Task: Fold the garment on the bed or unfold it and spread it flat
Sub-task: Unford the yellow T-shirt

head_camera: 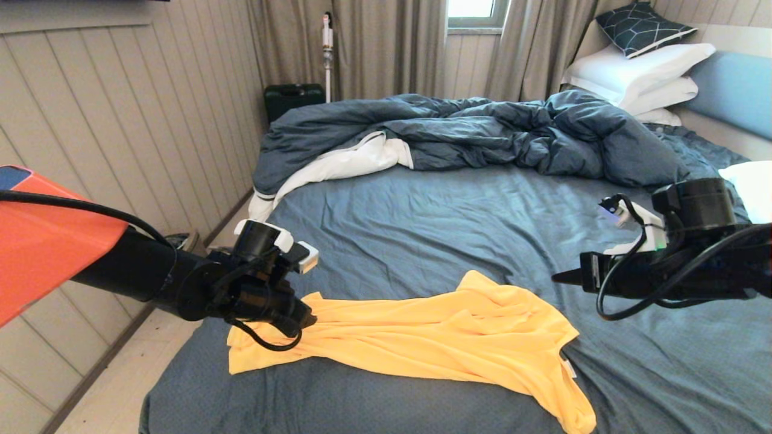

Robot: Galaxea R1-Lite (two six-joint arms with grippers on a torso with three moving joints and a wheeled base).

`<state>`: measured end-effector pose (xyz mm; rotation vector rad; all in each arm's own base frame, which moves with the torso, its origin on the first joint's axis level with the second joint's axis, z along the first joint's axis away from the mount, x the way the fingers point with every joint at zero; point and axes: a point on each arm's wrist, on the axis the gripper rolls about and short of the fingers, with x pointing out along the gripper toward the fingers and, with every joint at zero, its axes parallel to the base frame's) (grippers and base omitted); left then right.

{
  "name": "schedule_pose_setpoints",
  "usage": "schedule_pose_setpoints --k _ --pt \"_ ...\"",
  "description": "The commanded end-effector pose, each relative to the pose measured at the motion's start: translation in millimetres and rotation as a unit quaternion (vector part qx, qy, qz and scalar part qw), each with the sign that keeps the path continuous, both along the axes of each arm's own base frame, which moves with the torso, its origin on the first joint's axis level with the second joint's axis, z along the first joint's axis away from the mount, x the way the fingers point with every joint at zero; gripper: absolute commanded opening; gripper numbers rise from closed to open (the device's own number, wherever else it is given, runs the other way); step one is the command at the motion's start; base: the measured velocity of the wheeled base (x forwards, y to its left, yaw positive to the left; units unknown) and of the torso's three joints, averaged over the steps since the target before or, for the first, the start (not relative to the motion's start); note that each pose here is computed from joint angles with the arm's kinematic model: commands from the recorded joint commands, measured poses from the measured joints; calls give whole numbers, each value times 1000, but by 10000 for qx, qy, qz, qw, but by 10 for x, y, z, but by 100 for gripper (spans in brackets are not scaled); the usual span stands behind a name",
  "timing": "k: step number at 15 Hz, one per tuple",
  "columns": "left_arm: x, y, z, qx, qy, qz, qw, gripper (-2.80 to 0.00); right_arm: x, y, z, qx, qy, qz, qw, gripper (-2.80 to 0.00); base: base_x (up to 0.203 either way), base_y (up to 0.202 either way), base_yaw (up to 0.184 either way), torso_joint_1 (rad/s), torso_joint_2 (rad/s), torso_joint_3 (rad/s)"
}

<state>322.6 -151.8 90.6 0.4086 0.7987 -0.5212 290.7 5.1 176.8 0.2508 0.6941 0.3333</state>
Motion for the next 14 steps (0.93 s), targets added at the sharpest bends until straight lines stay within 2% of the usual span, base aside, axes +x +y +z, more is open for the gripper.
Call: schedule_pose_setpoints --k 1,7,14 --pt "-44 10 -21 34 61 -27 10000 0 11 -3 -29 14 46 5 10000 -280 0 0 0 0 0 0" --pt "-108 39 -165 131 303 -82 9994 0 21 -3 -87 10 143 9 9999 -280 0 0 0 0 0 0" --pt "-26 5 -300 114 311 -77 9994 0 38 -34 -97 16 139 -49 9999 -280 0 0 0 0 0 0"
